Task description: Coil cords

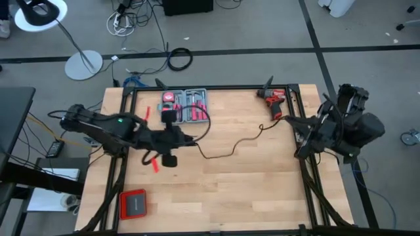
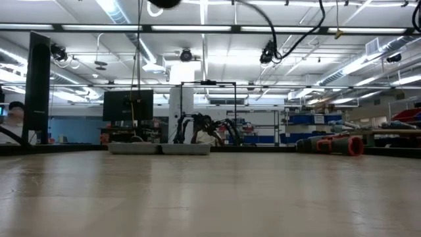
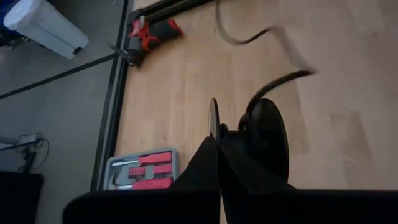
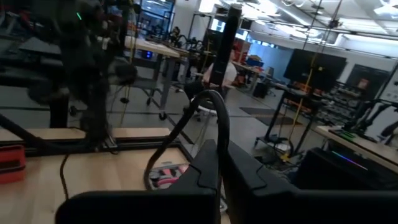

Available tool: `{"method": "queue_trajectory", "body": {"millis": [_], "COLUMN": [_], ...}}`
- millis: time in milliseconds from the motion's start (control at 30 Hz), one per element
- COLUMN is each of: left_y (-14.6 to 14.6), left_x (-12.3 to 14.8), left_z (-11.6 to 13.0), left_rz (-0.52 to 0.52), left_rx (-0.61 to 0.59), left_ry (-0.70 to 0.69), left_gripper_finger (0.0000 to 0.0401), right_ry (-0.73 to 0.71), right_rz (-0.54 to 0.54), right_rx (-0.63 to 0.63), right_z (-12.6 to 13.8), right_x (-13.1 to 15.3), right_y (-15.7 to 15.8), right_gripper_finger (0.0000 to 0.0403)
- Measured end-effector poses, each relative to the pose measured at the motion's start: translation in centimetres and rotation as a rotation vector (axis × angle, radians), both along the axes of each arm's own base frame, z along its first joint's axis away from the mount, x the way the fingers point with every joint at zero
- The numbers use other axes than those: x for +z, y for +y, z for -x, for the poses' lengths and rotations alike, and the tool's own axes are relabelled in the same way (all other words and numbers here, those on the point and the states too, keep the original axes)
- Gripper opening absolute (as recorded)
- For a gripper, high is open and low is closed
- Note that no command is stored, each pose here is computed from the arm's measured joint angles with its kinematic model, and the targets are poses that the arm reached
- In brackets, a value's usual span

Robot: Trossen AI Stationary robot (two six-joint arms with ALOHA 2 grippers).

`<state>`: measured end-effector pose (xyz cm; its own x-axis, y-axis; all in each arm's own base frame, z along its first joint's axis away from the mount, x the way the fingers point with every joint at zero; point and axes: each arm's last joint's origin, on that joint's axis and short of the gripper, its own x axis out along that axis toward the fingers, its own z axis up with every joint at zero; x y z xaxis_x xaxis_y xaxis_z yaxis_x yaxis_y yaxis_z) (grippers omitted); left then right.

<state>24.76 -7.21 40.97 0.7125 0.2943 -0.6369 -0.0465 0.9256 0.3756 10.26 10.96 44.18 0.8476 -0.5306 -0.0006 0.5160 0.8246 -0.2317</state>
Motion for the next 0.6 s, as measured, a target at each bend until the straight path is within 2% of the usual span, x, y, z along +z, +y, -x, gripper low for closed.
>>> {"method": "queue_trajectory", "body": {"millis": [167, 367, 500, 600], "left_y": [0.5, 0.8, 0.8, 0.8], "left_x": [2.9, 4.8, 5.8, 6.6], "left_z": [1.8, 2.3, 1.8, 1.3], "left_rz": [0.008, 0.010, -0.037, -0.119], "left_rx": [0.044, 0.061, 0.081, 0.105], "left_ry": [-0.016, -0.086, -0.190, -0.272], "left_gripper_finger": [0.0000, 0.0000, 0.0000, 0.0000], "right_ry": [0.018, 0.037, 0.043, 0.048], "right_rz": [0.029, 0.058, 0.068, 0.076], "right_rx": [-0.013, -0.015, -0.014, -0.020], "right_z": [-0.2, -0.9, -1.6, -2.3], "right_x": [-0.1, -0.5, -1.1, -1.6], "right_y": [0.0, 1.0, 2.0, 2.9], "right_gripper_finger": [0.0004, 0.0004, 0.0004, 0.0004]}}
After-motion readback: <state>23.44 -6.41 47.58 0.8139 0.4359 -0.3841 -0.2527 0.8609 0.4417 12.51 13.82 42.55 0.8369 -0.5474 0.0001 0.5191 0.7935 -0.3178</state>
